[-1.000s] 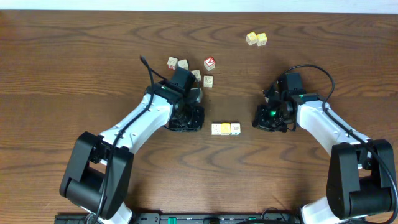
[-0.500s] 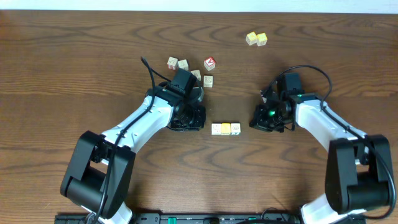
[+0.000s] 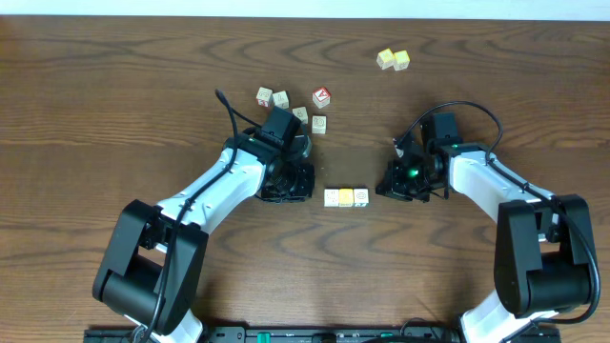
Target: Lift 3 blocks
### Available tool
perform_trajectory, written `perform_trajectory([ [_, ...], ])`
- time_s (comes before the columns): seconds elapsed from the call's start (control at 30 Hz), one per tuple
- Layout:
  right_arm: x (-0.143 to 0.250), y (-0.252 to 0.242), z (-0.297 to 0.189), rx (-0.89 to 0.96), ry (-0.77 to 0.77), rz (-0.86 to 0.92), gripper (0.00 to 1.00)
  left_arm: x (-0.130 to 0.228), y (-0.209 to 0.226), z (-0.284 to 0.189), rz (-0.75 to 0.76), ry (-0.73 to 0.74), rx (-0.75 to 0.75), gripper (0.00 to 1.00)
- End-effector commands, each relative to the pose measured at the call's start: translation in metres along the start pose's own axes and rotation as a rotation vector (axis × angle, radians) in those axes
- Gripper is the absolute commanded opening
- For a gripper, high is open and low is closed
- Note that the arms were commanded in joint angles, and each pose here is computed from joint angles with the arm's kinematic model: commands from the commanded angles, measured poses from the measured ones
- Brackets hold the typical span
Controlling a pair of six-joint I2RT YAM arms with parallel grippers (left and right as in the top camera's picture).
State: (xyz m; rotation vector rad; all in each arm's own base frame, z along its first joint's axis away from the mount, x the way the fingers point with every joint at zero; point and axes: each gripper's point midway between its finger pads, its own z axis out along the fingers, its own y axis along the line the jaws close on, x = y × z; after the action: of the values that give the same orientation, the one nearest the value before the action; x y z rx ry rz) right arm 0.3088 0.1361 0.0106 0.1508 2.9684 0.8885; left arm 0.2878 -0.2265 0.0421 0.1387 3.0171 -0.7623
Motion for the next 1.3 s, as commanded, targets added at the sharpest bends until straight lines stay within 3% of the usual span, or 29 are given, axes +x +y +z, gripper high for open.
perform_trajectory([
  [0.0,0.005,0.002,0.005,-0.023,0.026,-0.016,0.01,0.005,0.01,0.012,-0.026,0.03,-0.028,0.07],
  [1.27,0.018,0.01,0.009,-0.037,0.073,-0.02,0.01,0.012,0.002,0.031,-0.018,0.079,0.007,0.07],
])
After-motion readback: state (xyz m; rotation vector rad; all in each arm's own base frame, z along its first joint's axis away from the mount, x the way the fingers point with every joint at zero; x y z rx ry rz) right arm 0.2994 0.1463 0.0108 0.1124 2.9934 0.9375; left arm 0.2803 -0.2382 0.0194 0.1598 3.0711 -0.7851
